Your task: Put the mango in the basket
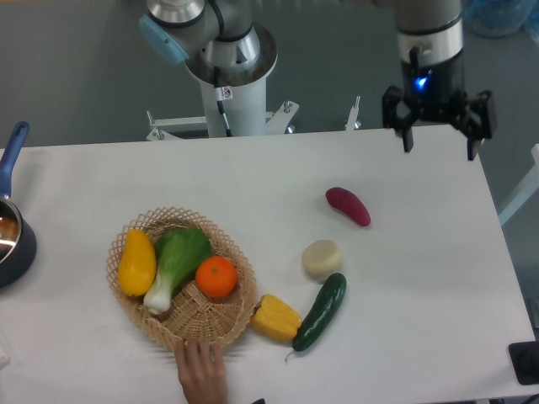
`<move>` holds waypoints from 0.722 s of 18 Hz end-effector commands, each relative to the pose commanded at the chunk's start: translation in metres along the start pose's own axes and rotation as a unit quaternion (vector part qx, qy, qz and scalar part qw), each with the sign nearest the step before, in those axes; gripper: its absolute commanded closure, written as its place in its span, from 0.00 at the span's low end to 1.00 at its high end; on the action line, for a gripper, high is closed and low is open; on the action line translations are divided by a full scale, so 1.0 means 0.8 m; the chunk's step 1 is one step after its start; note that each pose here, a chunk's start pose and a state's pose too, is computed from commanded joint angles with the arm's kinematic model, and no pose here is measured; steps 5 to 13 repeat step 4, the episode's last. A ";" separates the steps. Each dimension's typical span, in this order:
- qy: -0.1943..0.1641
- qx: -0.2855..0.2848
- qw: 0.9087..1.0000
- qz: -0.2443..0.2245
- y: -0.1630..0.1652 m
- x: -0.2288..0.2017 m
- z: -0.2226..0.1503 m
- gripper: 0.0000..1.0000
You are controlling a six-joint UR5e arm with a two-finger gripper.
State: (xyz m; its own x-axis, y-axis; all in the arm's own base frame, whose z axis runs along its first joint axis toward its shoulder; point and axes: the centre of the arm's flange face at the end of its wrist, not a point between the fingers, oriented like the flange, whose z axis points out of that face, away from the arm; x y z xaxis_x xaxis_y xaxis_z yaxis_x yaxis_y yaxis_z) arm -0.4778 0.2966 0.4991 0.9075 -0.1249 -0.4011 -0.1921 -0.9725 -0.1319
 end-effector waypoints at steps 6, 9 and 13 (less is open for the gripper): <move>0.000 0.001 1.000 0.000 0.000 0.000 0.001 0.00; 0.000 0.001 1.000 0.000 0.000 0.000 0.001 0.00; 0.000 0.001 1.000 0.000 0.000 0.000 0.001 0.00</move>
